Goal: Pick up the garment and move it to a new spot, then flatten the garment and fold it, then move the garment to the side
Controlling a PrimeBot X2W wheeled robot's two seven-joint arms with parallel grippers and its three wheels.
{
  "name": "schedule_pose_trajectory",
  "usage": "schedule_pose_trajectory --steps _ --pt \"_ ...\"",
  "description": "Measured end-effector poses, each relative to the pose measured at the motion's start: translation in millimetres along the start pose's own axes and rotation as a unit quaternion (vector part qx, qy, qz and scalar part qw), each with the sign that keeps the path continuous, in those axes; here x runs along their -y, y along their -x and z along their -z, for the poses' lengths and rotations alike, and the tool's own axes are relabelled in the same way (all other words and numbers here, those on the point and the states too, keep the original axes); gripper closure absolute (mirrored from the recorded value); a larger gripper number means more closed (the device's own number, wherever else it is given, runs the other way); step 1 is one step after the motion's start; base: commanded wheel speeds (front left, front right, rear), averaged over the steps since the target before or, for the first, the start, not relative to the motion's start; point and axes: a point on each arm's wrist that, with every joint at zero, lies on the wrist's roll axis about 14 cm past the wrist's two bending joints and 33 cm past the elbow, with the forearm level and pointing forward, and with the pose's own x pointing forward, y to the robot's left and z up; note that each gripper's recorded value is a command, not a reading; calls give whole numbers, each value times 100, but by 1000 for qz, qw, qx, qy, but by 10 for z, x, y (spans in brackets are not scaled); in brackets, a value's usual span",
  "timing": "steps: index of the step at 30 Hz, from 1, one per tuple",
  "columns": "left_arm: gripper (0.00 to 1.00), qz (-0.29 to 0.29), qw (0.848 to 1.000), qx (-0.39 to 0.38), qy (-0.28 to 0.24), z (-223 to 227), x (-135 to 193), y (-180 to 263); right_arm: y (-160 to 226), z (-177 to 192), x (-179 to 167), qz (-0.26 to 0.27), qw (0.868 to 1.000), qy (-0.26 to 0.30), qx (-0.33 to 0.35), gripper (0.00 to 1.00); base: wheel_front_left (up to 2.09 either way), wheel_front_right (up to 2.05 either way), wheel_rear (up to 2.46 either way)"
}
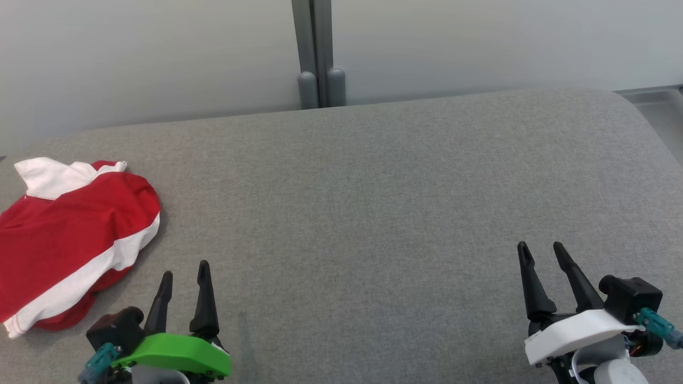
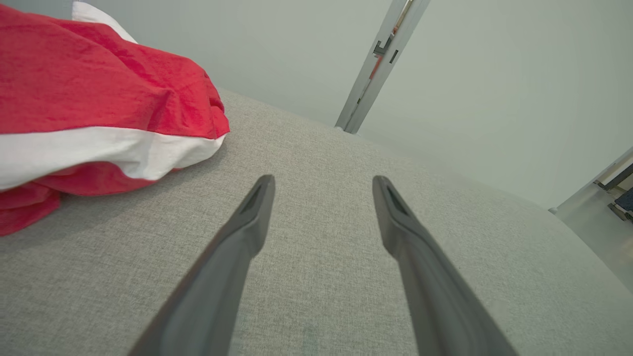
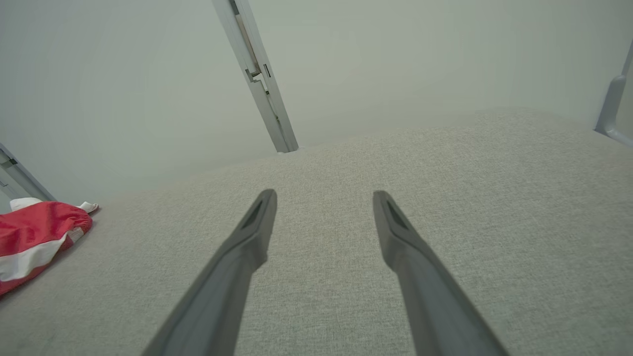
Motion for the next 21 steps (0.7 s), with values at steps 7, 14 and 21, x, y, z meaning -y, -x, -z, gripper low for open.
schedule_pose_trajectory --steps 7,14,21 --pt "0 4 1000 -8 -21 68 4 18 14 8 6 -2 1000 28 0 0 0 0 0" --pt "0 10 999 -9 -42 95 20 31 40 21 0 -7 998 57 1 0 0 0 0" --pt "0 12 998 -12 -61 133 19 55 59 40 -13 -13 996 83 0 0 0 0 0"
